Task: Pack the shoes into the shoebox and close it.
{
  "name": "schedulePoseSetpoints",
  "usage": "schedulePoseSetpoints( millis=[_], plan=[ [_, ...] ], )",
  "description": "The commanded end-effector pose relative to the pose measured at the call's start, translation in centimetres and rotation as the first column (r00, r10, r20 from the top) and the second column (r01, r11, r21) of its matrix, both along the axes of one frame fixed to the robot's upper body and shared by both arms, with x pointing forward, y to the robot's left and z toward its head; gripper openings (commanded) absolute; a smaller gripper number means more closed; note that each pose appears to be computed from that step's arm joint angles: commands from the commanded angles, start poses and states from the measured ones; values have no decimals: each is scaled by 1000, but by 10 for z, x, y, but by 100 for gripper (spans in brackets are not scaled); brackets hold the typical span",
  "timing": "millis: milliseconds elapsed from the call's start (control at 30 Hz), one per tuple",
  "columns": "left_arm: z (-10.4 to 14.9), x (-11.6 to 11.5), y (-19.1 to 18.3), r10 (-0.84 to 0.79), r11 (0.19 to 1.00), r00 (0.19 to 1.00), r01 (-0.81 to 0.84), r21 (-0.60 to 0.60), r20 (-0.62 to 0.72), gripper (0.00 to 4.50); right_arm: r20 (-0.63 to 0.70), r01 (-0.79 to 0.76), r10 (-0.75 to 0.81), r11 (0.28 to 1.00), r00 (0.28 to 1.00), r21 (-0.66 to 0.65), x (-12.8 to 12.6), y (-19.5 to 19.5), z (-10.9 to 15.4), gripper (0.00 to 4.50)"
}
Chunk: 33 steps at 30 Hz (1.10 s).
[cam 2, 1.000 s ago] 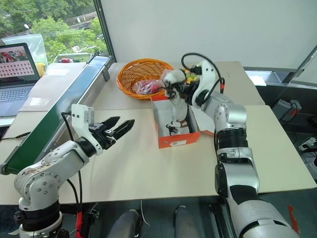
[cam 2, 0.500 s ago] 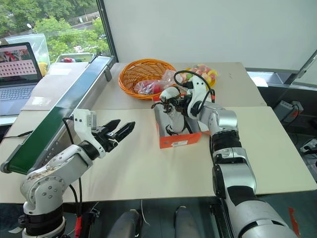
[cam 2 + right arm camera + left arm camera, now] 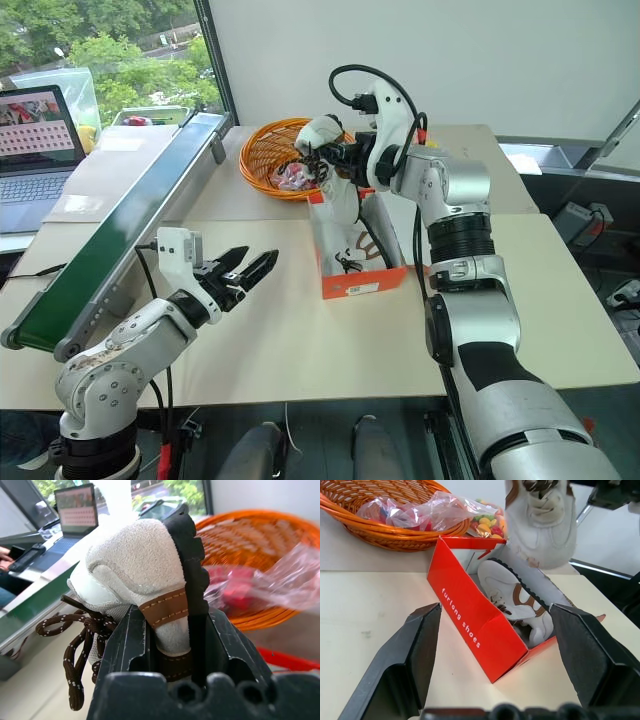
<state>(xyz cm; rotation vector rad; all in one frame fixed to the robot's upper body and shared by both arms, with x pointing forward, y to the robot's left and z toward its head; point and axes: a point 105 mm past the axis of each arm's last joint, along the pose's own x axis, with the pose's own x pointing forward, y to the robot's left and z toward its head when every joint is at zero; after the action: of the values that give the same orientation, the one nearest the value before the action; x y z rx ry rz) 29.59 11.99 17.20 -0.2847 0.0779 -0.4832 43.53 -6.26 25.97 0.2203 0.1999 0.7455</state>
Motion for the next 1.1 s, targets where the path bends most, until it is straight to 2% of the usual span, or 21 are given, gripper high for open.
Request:
schedulePoseSetpoints(
  millis=[33,233,433,733,867,1100],
  plan=[
    [13,-3,-1,-3,1000,998,2,11,62,369,29,-11,10,1000,1000,29,-5,0,6,94],
    [13,-3,2,5,1000,998,-7,30,63,369,-17,36,-35,999,999,18,0,-12,-23,94],
    [16,-4,5,3,999,998,-6,44,68,369,-34,53,-53,999,998,10,-1,-18,-36,94],
    [20,-5,7,-1,998,997,-3,63,73,369,-62,92,-94,995,994,-40,4,-25,-71,94],
    [21,-4,5,-1,998,997,-4,62,75,369,-125,96,-108,990,986,-103,8,-25,-103,94],
    [19,-5,6,13,998,997,-18,60,74,369,-150,119,-150,973,977,-197,16,-32,-129,94]
  ],
)
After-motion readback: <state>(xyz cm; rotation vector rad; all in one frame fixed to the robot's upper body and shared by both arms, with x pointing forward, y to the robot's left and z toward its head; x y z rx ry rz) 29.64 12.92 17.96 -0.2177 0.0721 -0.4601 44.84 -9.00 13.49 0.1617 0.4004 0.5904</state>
